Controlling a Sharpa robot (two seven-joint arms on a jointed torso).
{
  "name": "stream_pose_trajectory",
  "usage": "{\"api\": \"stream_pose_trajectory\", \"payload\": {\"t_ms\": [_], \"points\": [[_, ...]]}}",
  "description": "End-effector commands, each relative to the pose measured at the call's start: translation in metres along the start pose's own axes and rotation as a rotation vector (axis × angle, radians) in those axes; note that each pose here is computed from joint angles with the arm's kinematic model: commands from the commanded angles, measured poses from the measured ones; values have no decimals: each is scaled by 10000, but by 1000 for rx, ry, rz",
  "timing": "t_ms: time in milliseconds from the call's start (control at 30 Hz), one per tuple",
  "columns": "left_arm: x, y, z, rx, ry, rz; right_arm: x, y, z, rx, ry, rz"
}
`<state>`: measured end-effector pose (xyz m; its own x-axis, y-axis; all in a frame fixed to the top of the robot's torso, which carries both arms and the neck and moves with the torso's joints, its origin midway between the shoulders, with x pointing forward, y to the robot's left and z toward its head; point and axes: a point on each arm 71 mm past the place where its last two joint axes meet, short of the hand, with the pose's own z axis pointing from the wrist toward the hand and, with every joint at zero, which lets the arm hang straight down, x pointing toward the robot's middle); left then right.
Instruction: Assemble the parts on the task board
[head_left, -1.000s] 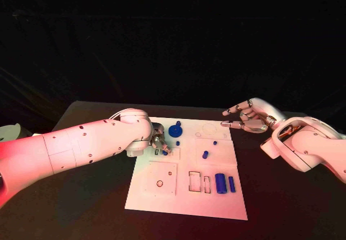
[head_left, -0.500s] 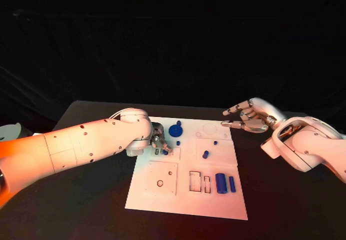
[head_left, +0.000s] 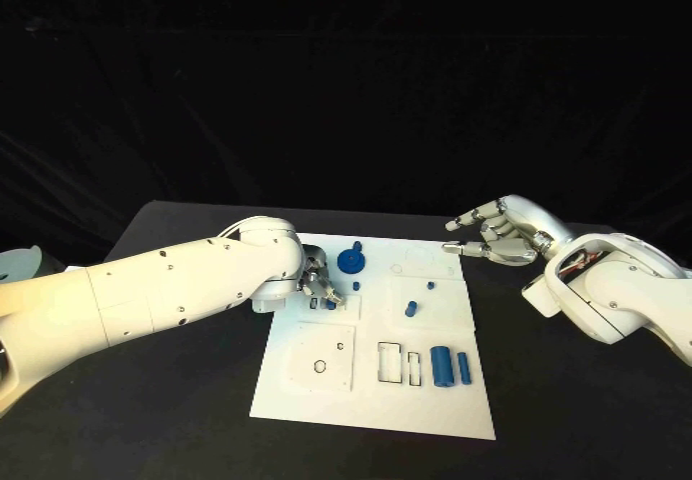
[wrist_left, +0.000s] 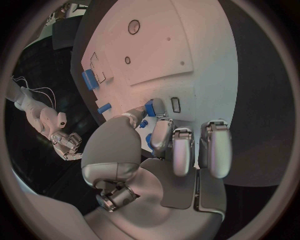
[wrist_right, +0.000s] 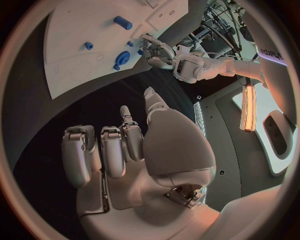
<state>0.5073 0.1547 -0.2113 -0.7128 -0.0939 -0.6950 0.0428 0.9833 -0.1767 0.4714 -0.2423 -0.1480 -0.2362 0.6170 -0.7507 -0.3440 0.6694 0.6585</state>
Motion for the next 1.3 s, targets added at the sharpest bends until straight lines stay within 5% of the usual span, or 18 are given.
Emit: {"api": "stream_pose_trajectory", "payload": {"t_ms": [33,767,933,1100,1300], "points": [[112,29,26,-13,55,26,4,8,-2,-7,1,-15],[-75,112,-142,19,-11,-90,-26,-31,5,9,-21,-17],[-228,172,-245,42,6,-177,-34,-49,8,14,-22,-17],[-514,259,-318,38,33,-176,-34,-60,15,18,-20,-17],[-798,320,-276,0,7,-143,-25,-59,25,18,-18,-17]]}}
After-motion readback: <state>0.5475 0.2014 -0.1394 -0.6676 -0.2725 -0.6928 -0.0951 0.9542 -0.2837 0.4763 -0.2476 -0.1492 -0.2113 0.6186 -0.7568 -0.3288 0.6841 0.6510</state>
